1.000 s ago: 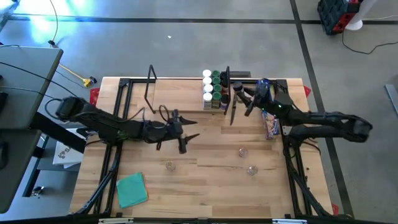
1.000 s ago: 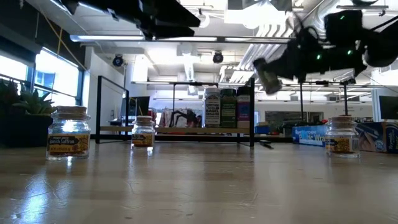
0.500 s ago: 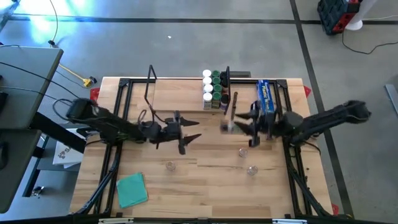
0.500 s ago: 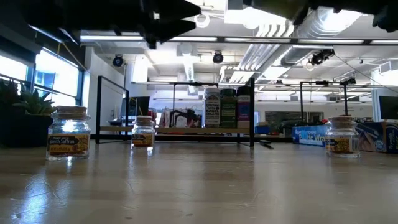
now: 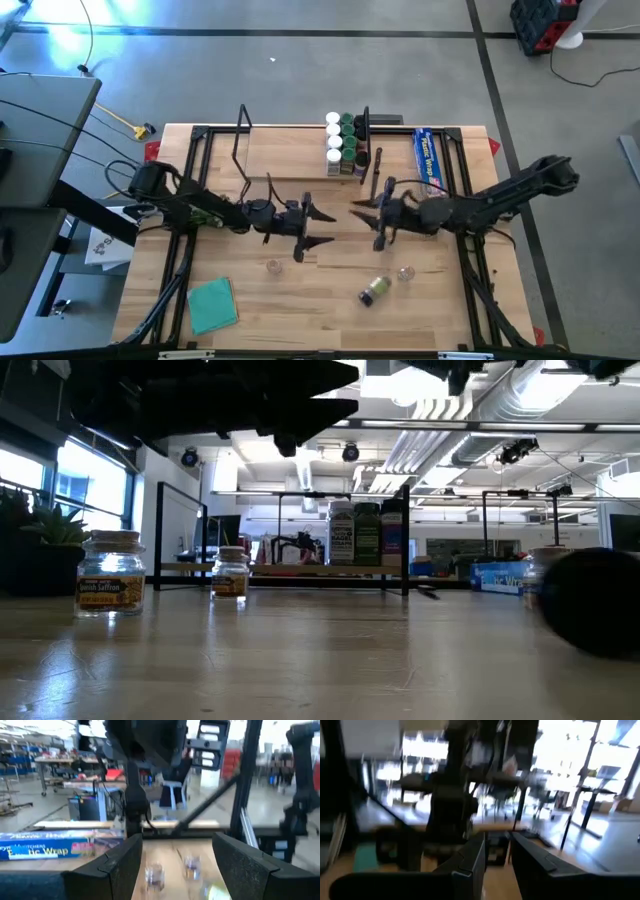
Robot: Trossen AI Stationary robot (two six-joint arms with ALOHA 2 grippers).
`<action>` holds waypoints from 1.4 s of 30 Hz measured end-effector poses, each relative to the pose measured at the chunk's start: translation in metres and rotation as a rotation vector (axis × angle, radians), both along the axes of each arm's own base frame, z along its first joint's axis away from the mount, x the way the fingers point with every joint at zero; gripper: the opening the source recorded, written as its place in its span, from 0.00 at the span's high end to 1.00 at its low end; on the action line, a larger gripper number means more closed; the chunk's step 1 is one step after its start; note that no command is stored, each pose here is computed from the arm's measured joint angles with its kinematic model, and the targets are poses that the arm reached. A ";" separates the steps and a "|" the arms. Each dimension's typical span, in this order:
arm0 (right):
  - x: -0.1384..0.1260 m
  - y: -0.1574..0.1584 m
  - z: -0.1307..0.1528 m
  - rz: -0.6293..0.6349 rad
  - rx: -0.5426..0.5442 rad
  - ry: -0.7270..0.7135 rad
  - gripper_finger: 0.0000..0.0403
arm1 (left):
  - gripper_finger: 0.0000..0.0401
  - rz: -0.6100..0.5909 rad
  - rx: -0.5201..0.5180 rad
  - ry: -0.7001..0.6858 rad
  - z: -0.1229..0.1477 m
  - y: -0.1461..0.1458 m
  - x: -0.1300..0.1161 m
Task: Shelf spices
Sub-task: Adjust the black seasoning bottles on the shelf
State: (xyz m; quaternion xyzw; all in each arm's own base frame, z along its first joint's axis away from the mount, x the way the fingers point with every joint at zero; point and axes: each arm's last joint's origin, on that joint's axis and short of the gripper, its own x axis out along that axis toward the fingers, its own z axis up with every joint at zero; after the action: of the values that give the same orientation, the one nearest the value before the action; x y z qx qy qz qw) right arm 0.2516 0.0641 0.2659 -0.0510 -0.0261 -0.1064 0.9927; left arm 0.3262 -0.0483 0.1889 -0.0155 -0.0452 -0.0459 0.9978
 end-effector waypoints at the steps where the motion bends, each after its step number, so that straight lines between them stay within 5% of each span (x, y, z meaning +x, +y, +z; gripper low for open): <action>1: 0.003 0.003 0.003 0.020 -0.018 0.066 0.79 | 0.40 -0.005 0.022 0.026 0.001 -0.002 -0.001; 11: 0.020 0.075 0.038 0.291 0.134 0.944 0.74 | 0.40 0.077 0.158 0.333 0.012 -0.009 -0.027; 17: 0.049 0.152 0.013 0.676 0.313 1.227 0.56 | 0.40 0.134 0.165 0.424 0.007 -0.008 -0.032; 21: 0.050 0.206 -0.006 0.851 0.304 1.395 0.41 | 0.40 0.129 0.129 0.468 0.002 -0.012 -0.034; 24: 0.043 0.235 -0.017 0.839 0.243 1.514 0.33 | 0.40 0.107 0.128 0.493 0.000 -0.019 -0.036; 30: 0.016 0.271 -0.073 0.618 0.037 1.704 0.26 | 0.40 0.062 0.142 0.526 -0.004 -0.035 -0.042; 34: -0.002 0.277 -0.098 0.528 -0.060 1.853 0.26 | 0.41 0.031 0.131 0.536 -0.005 -0.045 -0.046; 42: -0.007 0.276 -0.115 0.404 -0.151 1.901 0.27 | 0.41 0.069 0.135 0.532 -0.005 -0.060 -0.053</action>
State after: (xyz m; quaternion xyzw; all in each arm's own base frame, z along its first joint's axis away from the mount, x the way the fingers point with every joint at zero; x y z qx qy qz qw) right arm 0.2450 0.3397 0.1510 -0.1738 0.7709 0.1532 0.5933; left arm 0.2733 -0.1087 0.1836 0.0411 0.2211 -0.0094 0.9743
